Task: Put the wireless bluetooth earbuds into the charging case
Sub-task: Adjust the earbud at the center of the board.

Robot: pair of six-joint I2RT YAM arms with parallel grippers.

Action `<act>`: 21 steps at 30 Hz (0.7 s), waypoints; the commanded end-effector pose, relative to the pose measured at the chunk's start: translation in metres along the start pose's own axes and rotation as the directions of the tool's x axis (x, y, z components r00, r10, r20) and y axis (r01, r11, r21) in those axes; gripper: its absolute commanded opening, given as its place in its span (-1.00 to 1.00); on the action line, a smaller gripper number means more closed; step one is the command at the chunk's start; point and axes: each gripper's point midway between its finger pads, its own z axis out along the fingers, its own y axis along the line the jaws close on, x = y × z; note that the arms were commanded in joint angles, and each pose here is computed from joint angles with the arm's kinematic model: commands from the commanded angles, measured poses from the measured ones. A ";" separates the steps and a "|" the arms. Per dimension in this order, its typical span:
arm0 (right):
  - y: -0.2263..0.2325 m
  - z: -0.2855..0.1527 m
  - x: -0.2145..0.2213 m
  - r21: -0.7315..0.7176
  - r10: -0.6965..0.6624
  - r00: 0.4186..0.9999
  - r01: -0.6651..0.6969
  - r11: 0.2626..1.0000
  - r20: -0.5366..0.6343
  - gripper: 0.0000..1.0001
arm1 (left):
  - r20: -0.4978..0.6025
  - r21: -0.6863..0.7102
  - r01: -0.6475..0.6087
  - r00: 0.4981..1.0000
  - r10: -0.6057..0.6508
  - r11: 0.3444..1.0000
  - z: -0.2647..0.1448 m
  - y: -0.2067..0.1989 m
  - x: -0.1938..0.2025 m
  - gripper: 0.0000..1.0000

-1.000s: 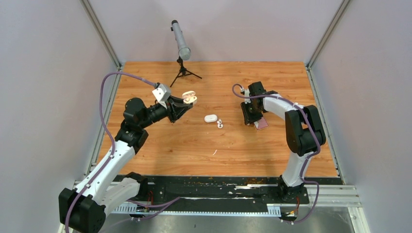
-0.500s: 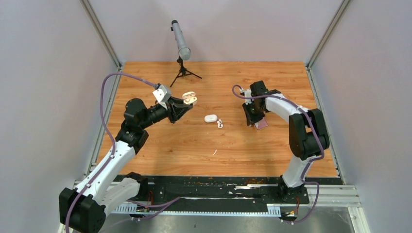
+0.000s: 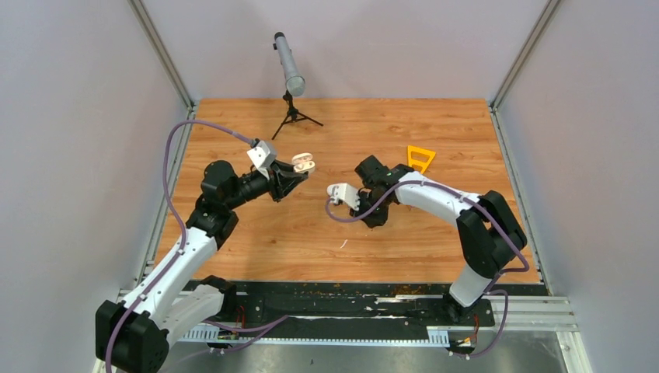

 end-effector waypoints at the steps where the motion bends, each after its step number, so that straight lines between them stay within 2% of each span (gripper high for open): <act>1: 0.018 0.000 0.007 -0.148 -0.405 0.914 0.398 0.905 -0.020 -0.94 | 0.033 -0.010 -0.078 0.996 0.079 0.997 -0.007 -0.001 -0.018 -1.00; 3: 0.023 0.000 0.014 -0.221 -0.563 0.827 0.546 0.808 -0.018 -0.93 | 0.030 -0.012 -0.078 0.996 0.079 0.997 -0.008 -0.001 -0.018 -1.00; 5: 0.023 0.004 0.026 -0.280 -0.665 0.745 0.628 0.726 -0.055 -0.92 | 0.031 -0.013 -0.079 0.996 0.079 0.997 -0.008 0.000 -0.018 -1.00; 7: 0.019 0.007 0.037 -0.340 -0.726 0.681 0.664 0.666 -0.093 -0.88 | 0.036 -0.015 -0.082 0.996 0.082 0.997 -0.008 0.000 -0.021 -1.00; 9: 0.016 0.010 0.043 -0.388 -0.754 0.648 0.670 0.633 -0.108 -0.87 | 0.040 -0.018 -0.084 0.996 0.085 0.996 -0.008 0.001 -0.022 -1.00; 11: 0.010 0.014 0.036 -0.389 -0.745 0.657 0.661 0.642 -0.112 -0.86 | 0.040 -0.020 -0.084 0.996 0.085 0.996 -0.008 0.002 -0.023 -1.00; 14: 0.005 0.011 0.018 -0.379 -0.695 0.711 0.616 0.691 -0.111 -0.81 | 0.036 -0.019 -0.087 0.995 0.088 0.996 -0.009 0.002 -0.025 -1.00; 19: 0.007 -0.017 0.008 -0.351 -0.625 0.777 0.564 0.747 -0.081 -0.74 | 0.028 -0.018 -0.101 0.994 0.101 0.995 -0.009 0.002 -0.028 -1.00; 21: 0.000 -0.030 -0.001 -0.300 -0.536 0.843 0.501 0.812 -0.042 -0.69 | 0.029 -0.022 -0.102 0.994 0.103 0.995 -0.008 0.004 -0.029 -1.00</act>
